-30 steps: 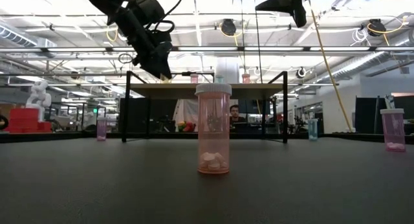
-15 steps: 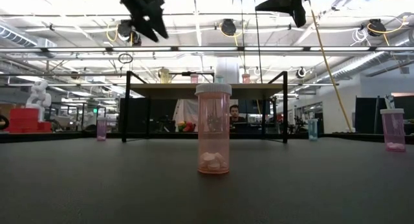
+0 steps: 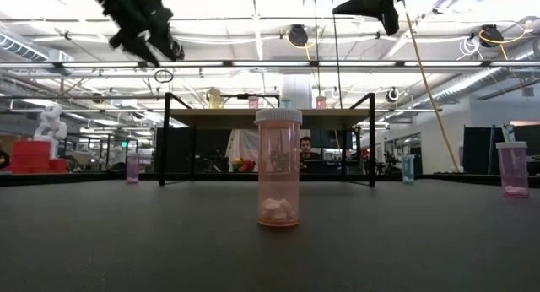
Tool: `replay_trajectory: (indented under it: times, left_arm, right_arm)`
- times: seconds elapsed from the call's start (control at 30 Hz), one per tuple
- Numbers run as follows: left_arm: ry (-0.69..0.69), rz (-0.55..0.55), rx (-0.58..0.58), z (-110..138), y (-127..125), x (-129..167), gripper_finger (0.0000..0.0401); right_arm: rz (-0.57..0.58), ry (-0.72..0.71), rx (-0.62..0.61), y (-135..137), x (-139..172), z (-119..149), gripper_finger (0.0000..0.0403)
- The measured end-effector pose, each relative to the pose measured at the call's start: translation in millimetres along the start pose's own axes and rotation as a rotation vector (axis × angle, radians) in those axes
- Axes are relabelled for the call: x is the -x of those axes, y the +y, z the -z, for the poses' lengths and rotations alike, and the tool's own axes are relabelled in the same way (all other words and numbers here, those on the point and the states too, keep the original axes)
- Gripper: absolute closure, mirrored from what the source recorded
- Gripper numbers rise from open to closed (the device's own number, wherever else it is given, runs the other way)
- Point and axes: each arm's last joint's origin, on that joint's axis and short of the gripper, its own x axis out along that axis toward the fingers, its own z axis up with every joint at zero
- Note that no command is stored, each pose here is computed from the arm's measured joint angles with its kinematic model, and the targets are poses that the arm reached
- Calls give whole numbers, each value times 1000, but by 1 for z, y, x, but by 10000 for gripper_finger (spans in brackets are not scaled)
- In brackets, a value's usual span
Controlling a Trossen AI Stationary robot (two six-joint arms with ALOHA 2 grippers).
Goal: Pick and place medicine bottles onto shelf by color
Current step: Put the top pink pill bottle on the shelf aligned with the other pink bottle
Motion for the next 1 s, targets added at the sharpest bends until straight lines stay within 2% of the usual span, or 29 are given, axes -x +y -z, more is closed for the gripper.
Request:
replay_trajectory:
  times: [0.1,0.27,0.4,0.77,1.0]
  left_arm:
    - [26,-9,35,26,2,-15,116]
    - [150,-36,89,69,8,-41,113]
    - [211,-30,119,93,12,-52,106]
    - [312,-31,198,136,26,-73,103]
    - [353,-14,215,141,29,-84,103]
  right_arm:
    - [2,2,3,-1,0,0,280]
    - [-4,8,-29,-3,-1,-1,280]
    - [-4,11,-46,-3,-1,-1,280]
    - [-11,16,-62,-6,-2,-2,280]
    - [-10,15,-88,-11,-4,-5,280]
